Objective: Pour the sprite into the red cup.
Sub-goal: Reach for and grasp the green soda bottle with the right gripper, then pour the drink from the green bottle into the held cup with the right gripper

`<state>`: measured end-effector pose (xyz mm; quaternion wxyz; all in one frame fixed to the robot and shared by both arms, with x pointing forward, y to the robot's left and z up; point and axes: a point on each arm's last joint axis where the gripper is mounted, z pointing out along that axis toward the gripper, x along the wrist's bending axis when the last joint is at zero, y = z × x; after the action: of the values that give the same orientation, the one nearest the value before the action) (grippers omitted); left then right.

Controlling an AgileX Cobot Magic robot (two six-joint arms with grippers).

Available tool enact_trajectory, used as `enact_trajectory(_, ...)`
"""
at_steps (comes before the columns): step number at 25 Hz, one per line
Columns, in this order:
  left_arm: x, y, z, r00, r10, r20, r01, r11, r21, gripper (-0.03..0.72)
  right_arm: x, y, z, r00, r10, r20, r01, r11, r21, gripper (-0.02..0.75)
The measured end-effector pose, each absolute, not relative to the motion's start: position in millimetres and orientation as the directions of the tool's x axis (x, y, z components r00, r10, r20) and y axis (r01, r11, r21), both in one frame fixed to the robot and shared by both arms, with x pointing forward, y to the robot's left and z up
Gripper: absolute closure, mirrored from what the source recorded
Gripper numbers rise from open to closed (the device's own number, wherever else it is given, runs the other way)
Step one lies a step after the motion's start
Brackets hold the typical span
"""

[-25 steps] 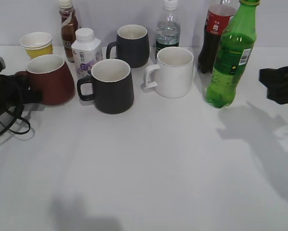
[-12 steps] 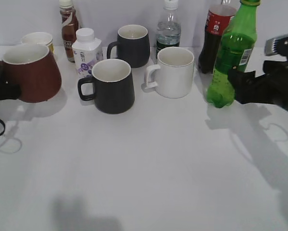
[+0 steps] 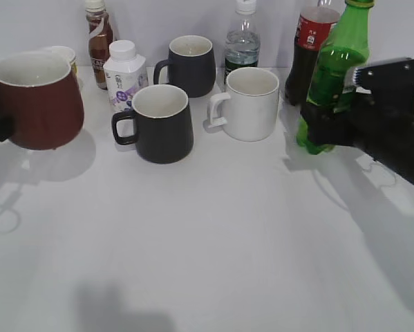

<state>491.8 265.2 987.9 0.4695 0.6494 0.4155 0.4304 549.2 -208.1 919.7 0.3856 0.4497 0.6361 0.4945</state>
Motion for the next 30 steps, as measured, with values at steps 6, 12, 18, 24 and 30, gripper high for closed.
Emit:
enact_trajectory(6, 487.4, 258.0, 988.8, 0.365, 0.92, 0.141, 0.147, -0.206, 0.967, 0.609, 571.1, -201.6, 914.2, -0.299, 0.953, -0.046, 0.174, 0.101, 0.979, 0.155)
enact_trajectory(12, 482.6, 239.1, 987.8, 0.46, 0.875, 0.151, 0.13, -0.235, 0.963, 0.609, 576.2, -206.7, 914.2, -0.225, 0.974, -0.009, 0.18, 0.051, 0.982, 0.33)
enact_trajectory(18, 471.6, 205.6, 987.7, 0.58, 0.801, 0.149, 0.097, -0.25, 0.963, 0.609, 567.7, -210.7, 916.0, -0.206, 0.979, 0.0, 0.19, 0.04, 0.981, 0.33)
enact_trajectory(24, 460.9, 178.5, 984.2, 0.669, 0.73, 0.137, 0.079, -0.253, 0.964, 0.609, 538.0, -209.4, 942.7, -0.323, 0.943, -0.083, 0.159, 0.14, 0.977, 0.33)
enact_trajectory(30, 462.7, 156.9, 963.8, 0.737, 0.671, 0.087, 0.082, -0.216, 0.973, 0.609, 518.8, -196.8, 986.6, -0.5, 0.818, -0.286, -0.018, 0.32, 0.947, 0.33)
